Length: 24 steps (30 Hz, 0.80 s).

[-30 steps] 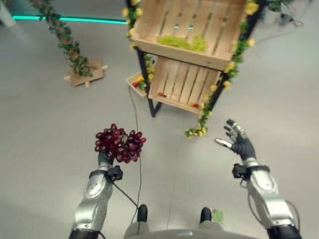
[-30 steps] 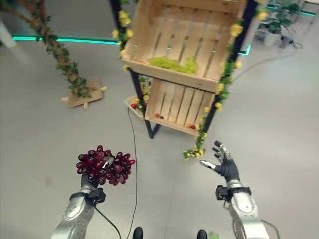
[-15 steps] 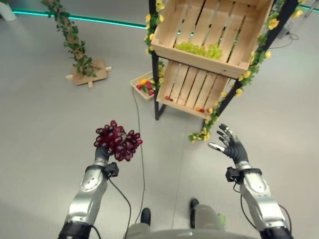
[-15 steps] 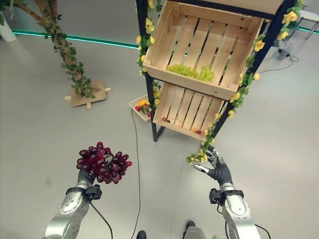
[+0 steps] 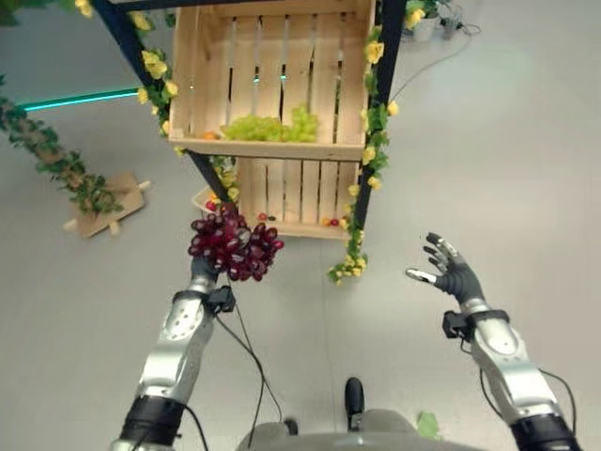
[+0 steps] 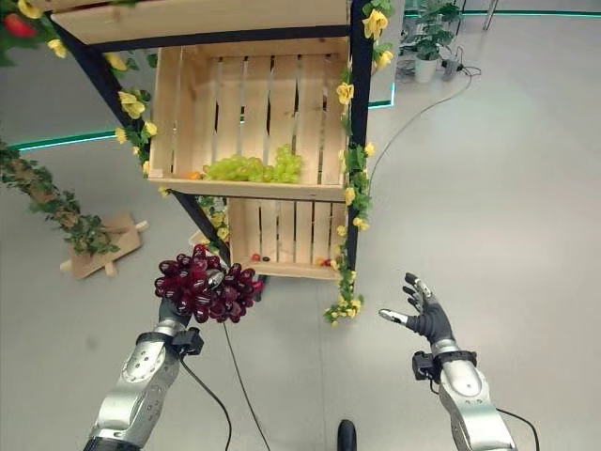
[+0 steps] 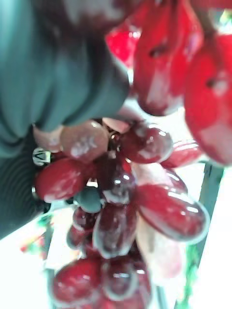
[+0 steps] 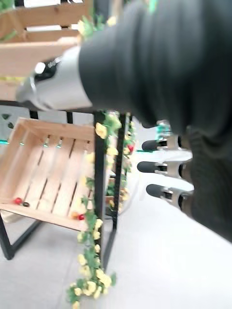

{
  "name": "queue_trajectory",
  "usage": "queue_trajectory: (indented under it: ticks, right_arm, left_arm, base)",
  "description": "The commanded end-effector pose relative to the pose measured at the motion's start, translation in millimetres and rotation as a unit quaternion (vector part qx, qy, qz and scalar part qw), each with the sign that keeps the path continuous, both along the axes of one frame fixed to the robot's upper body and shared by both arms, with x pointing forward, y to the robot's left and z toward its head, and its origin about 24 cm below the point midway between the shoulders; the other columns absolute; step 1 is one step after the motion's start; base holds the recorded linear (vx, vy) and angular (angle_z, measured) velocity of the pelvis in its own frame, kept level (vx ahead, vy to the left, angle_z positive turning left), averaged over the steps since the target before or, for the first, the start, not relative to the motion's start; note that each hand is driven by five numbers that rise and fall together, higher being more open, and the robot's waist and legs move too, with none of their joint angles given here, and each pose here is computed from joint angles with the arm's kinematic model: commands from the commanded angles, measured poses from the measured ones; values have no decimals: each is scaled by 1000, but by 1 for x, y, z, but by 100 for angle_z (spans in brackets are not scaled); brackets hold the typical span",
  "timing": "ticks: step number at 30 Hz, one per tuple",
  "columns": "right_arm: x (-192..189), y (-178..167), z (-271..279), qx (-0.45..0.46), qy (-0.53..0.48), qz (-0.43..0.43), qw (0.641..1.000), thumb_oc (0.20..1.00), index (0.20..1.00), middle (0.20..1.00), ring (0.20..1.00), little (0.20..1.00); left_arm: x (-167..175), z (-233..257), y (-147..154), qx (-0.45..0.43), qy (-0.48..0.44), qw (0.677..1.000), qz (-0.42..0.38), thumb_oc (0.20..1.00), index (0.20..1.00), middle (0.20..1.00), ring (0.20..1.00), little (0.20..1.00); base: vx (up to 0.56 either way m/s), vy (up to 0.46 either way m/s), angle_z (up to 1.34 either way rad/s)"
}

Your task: Pick up the fruits from the basket on one side to the basket on the other side

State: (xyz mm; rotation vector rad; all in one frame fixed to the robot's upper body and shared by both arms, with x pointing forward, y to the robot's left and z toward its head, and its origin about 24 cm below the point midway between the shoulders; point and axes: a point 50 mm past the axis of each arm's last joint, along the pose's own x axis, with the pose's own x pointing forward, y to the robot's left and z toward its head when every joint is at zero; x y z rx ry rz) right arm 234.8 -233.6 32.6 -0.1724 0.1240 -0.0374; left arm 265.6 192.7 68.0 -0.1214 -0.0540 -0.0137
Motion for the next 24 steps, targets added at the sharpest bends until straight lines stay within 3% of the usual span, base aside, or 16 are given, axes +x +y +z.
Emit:
queue_trajectory:
  ticks: [1,10,15,24]
  right_arm:
    - [11,-8,24,-2,-59,-6,998,1000,1000,1000,1000,1000]
    - [11,-5,17,-21,-31,18,999,1000,1000,1000,1000,1000]
    - [13,5,10,-15,-16,33,999,1000,1000,1000,1000,1000]
    - [16,16,4,-2,-9,41,999,1000,1000,1000,1000,1000]
  left_arm:
    - [6,46,14,-7,-108,994,17,200,200,200,200,200]
    - [34,57,34,11,-105,993,62,200,200,200,200,200]
    - [53,90,53,54,-131,986,87,200,200,200,200,200]
    - [58,144,71,107,-194,969,105,200,200,200,200,200]
  base:
    - [192,55,-27]
    - [150,112,-34]
    - [123,113,-8]
    - [52,11,-6]
